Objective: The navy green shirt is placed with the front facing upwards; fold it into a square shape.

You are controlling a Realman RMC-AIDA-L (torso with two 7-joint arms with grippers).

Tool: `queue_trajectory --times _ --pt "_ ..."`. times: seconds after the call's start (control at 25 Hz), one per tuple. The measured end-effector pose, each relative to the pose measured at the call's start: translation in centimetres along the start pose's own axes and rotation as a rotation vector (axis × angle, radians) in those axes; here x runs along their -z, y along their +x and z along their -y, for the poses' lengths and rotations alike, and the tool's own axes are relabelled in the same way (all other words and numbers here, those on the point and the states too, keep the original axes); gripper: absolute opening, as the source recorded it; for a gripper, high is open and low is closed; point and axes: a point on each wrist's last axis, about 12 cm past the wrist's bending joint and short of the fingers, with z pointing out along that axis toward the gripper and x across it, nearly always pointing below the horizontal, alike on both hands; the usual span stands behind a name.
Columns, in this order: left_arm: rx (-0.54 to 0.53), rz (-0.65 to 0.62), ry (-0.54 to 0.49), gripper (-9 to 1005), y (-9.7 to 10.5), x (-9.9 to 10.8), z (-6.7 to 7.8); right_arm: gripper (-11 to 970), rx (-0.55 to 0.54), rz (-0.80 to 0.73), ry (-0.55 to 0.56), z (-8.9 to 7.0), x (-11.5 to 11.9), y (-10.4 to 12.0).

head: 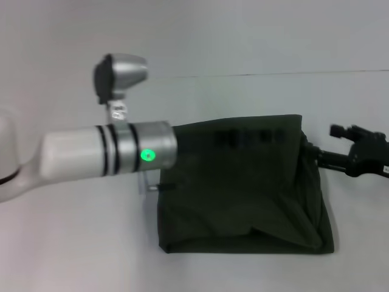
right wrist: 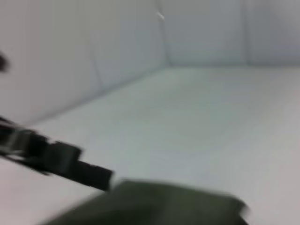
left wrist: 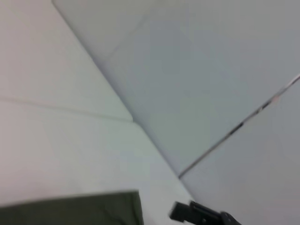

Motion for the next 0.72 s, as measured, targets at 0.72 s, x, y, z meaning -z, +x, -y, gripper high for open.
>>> queue_trajectory --times 0.72 --pt "0.031 0.213 -0.031 925 0.3 7.6 -3.5 924 -0.019 -0.152 -0.042 -1.9 -7.8 0.1"
